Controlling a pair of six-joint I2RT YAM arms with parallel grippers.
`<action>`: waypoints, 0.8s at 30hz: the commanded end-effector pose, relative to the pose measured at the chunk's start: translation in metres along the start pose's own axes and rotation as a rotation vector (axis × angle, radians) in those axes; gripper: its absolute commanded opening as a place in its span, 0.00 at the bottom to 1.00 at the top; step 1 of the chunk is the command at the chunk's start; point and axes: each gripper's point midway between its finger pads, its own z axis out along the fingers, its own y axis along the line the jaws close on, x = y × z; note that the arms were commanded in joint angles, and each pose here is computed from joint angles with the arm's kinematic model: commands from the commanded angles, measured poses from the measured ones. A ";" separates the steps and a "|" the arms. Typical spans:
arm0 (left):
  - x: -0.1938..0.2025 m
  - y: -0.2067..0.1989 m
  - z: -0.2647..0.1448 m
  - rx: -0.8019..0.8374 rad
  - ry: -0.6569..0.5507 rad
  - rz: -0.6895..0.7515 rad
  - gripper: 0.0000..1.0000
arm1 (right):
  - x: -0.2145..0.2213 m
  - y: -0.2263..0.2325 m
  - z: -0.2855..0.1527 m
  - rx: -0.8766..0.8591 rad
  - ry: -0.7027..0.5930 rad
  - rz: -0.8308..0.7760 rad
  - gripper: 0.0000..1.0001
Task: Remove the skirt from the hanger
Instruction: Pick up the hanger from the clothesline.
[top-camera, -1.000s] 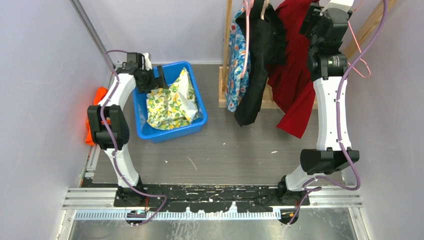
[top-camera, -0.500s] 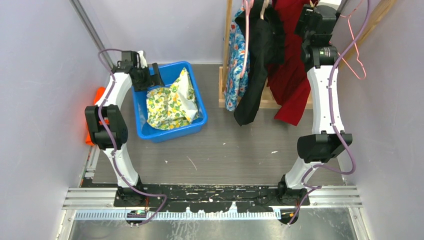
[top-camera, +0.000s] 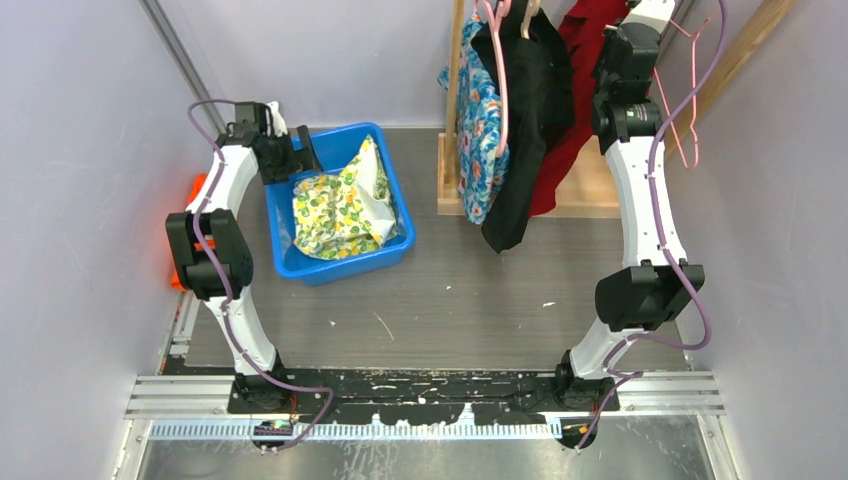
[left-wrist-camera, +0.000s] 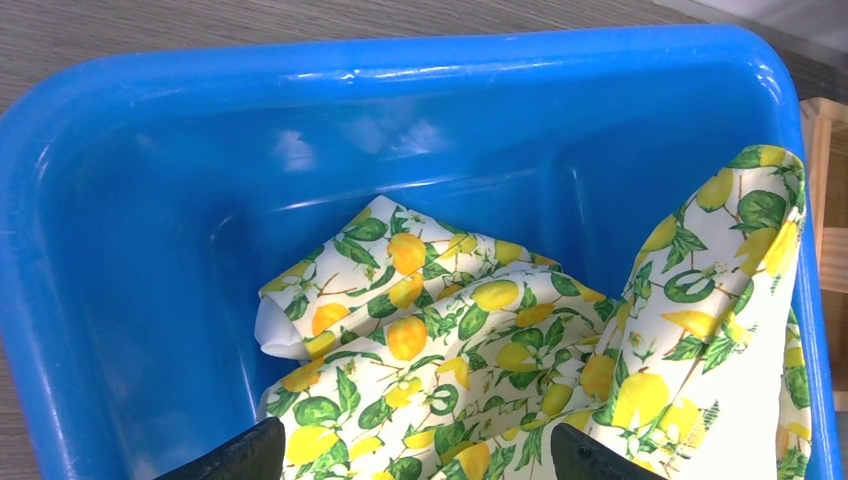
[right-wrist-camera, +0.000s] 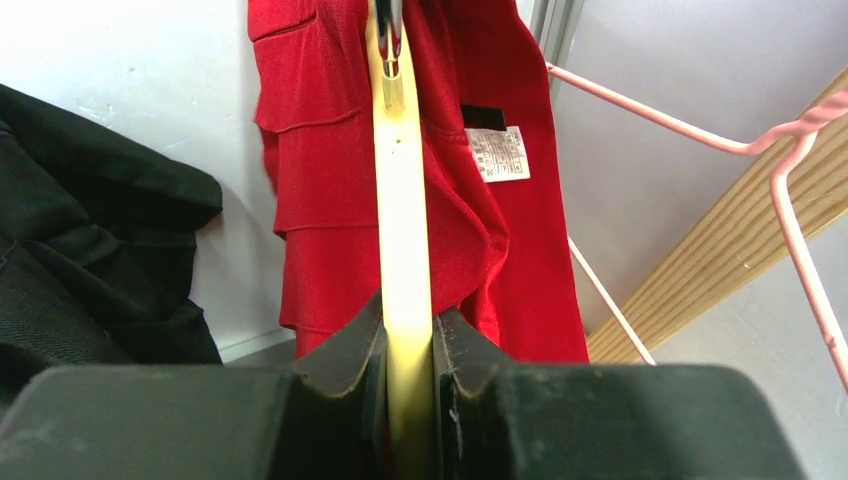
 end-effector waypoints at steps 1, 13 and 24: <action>-0.020 -0.010 -0.010 0.038 -0.068 0.014 0.99 | -0.053 -0.006 -0.021 -0.008 -0.136 0.118 0.01; -0.025 -0.016 -0.021 0.054 -0.100 0.017 0.99 | -0.148 0.006 -0.072 -0.114 -0.323 0.218 0.00; -0.022 -0.020 -0.025 0.072 -0.106 0.013 0.99 | -0.123 0.001 -0.088 -0.115 -0.251 0.175 0.00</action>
